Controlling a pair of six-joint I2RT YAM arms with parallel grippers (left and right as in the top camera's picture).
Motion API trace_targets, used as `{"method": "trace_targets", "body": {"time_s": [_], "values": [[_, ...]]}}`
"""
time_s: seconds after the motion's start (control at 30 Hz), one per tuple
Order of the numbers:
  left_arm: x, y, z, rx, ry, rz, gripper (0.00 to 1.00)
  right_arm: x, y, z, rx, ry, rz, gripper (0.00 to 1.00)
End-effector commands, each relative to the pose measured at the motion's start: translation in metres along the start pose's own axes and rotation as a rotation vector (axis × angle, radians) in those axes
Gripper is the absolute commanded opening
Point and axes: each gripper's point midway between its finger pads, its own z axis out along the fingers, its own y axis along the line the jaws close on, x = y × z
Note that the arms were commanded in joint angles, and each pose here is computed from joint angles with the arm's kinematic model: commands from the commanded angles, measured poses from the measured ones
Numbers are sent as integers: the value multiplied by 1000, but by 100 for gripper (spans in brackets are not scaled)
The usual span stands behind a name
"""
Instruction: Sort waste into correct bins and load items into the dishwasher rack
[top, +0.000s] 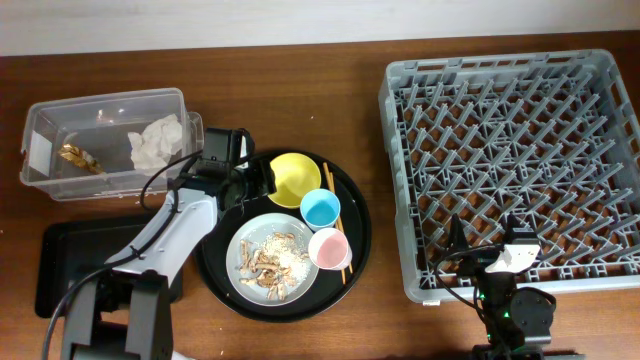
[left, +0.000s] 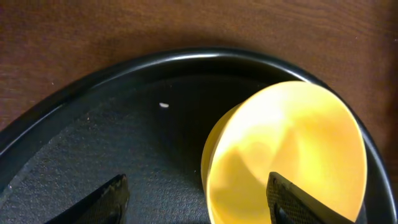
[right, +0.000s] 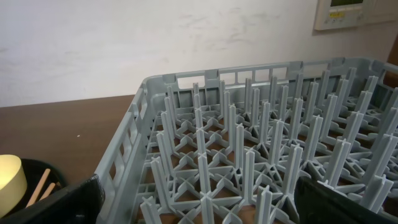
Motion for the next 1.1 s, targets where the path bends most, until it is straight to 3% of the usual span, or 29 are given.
{"method": "trace_targets", "body": {"time_s": [0.0, 0.4, 0.57, 0.7, 0.9, 0.97, 1.07], "values": [[-5, 1, 3, -9, -17, -10, 70, 3, -4, 0, 16, 3, 4, 99], [10, 15, 27, -59, 39, -18, 69, 3, -4, 0, 16, 3, 4, 99], [7, 22, 26, -99, 22, -17, 50, 3, -4, 0, 16, 3, 4, 99], [7, 23, 26, -105, 20, -17, 45, 3, -4, 0, 16, 3, 4, 99], [2, 24, 17, -118, 1, -18, 45, 3, -4, 0, 16, 3, 4, 99], [-11, 16, -1, -96, -53, -14, 55, 3, -4, 0, 16, 3, 4, 99], [-23, 9, -22, -74, -104, -10, 60, 3, -4, 0, 16, 3, 4, 99]]}}
